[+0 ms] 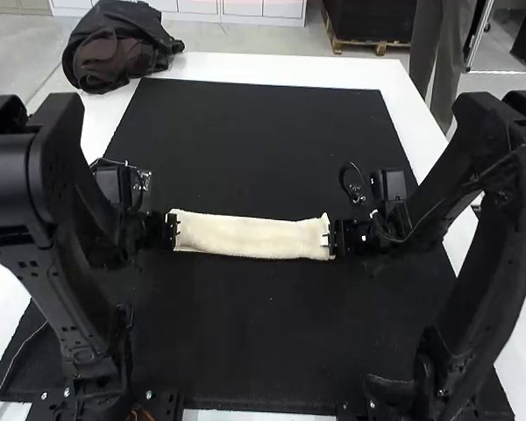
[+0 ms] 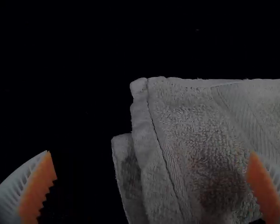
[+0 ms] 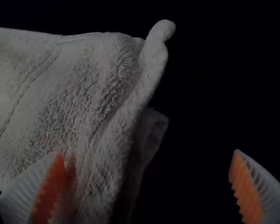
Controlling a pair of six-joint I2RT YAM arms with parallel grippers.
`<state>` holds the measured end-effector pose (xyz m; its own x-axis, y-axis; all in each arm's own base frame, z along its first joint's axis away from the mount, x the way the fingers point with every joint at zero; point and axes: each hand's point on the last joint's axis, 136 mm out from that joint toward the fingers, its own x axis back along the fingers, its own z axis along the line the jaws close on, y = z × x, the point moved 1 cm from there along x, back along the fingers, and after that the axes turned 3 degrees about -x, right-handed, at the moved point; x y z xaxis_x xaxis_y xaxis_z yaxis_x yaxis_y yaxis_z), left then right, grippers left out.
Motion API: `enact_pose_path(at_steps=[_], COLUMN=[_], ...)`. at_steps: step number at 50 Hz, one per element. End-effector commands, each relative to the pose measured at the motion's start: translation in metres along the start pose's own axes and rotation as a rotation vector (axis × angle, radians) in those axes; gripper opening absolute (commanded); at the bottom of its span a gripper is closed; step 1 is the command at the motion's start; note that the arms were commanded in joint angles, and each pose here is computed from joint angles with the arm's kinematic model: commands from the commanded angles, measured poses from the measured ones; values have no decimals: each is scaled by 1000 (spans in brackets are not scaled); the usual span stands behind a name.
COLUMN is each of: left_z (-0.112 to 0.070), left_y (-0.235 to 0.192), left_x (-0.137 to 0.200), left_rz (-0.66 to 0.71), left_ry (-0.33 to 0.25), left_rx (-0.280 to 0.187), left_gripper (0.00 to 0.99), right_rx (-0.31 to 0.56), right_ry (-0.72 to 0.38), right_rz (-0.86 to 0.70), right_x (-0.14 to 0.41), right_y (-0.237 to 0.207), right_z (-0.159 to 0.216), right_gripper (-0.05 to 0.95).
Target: Fold the towel.
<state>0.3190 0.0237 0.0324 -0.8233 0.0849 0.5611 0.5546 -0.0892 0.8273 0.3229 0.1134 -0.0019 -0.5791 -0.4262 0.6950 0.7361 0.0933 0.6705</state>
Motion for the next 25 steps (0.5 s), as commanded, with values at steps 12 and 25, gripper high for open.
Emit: enact_pose_path(at_steps=[12, 25], left_z=[21, 25], left_y=[32, 54], left_x=[7, 18], left_rz=[-124, -196], left_ry=[114, 133], left_rx=[-51, -22], left_gripper=[961, 961], right_rx=[-10, -19], right_ry=[-54, -92], right_rz=[-40, -90], right_x=[5, 6], right_y=[11, 34], right_z=[-21, -24], right_gripper=[867, 890])
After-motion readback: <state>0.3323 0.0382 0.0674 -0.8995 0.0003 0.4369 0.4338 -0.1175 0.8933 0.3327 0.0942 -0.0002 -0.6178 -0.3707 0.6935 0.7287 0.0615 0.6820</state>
